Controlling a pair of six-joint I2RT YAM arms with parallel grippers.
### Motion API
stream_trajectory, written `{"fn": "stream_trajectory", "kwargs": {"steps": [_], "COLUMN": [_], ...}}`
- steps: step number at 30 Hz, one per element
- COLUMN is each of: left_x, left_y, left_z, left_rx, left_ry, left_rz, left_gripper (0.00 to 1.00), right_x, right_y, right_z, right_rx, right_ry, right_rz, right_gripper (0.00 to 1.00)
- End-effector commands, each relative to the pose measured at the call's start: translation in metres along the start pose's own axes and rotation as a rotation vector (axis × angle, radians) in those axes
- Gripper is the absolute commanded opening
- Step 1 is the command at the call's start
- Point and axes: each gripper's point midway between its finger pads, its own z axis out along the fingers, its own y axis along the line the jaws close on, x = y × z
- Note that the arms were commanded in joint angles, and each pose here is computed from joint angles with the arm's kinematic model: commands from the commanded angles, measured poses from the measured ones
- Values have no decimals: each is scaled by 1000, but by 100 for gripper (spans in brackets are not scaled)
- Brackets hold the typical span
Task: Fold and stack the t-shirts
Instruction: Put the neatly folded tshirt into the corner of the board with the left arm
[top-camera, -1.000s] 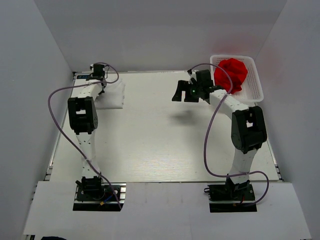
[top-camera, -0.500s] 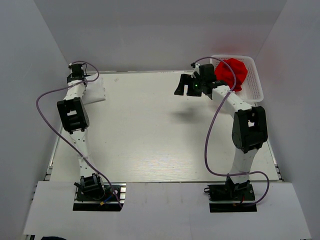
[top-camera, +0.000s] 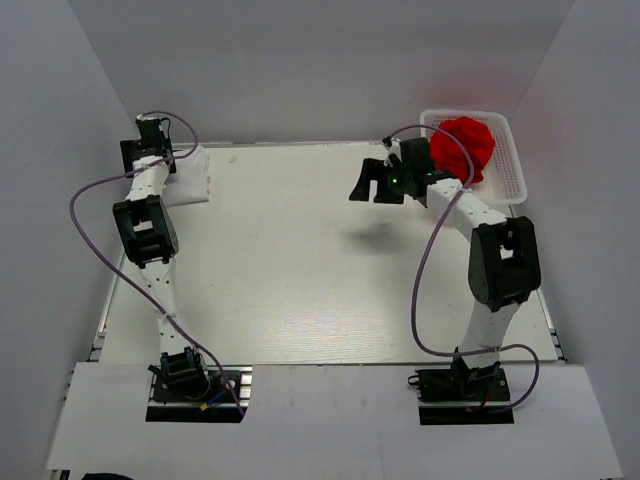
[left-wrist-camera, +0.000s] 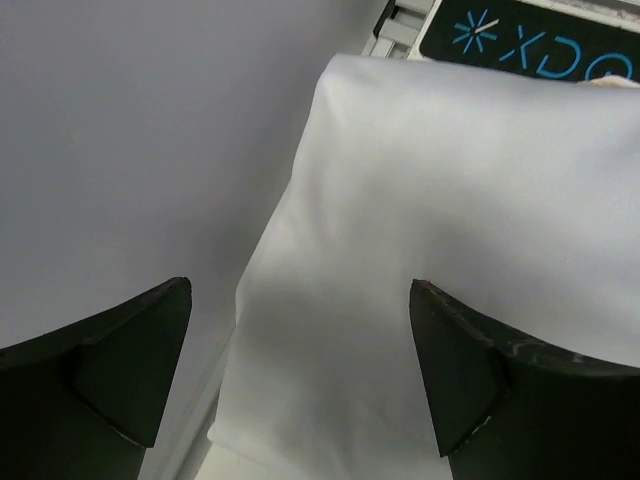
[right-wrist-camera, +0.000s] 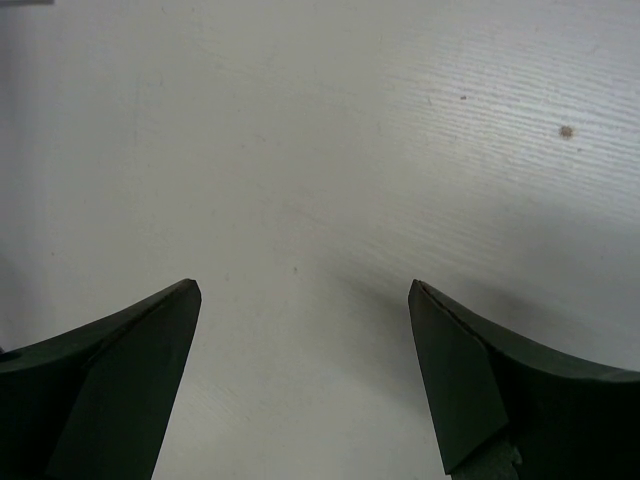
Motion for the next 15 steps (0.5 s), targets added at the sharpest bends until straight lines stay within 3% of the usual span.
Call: {"fn": "stream_trajectory", "kwargs": {"steps": [1, 5, 8, 9, 11, 12, 13, 14, 15], "left_x": [-51, -57, -50, -20, -24, 14, 25, 72, 56], "left_y": [34, 21, -16, -53, -75, -94, -106, -138, -131], "left_z": [-50, -107, -169, -180, -243, -252, -273, -305, -346], "left_rx": [-30, 109, 362, 522, 648, 675, 727, 858, 953], "left_ry": [-67, -33, -45, -3, -78, -39, -48, 22, -100], "left_rz": [-103, -203, -319, -345, -356, -357, -349, -278, -298], "left_gripper": [100, 100, 100, 100, 100, 100, 100, 100, 100], "right_x": [-23, -26, -6, -4, 6, 7, 4, 21, 23], "right_y": [22, 28, 19, 11, 5, 6, 6, -1, -3], "right_z": [-28, -44, -51, -53, -64, -67, -78, -80, -83], "right_rx": [-43, -31, 5, 39, 73, 72, 85, 98, 106], "right_ry": [-109, -181, -213, -226, -271, -294, -332, -325, -338], "right_rz": [-43, -47, -31, -3, 2, 1, 3, 17, 22], "right_gripper": [90, 90, 90, 90, 90, 90, 90, 90, 90]}}
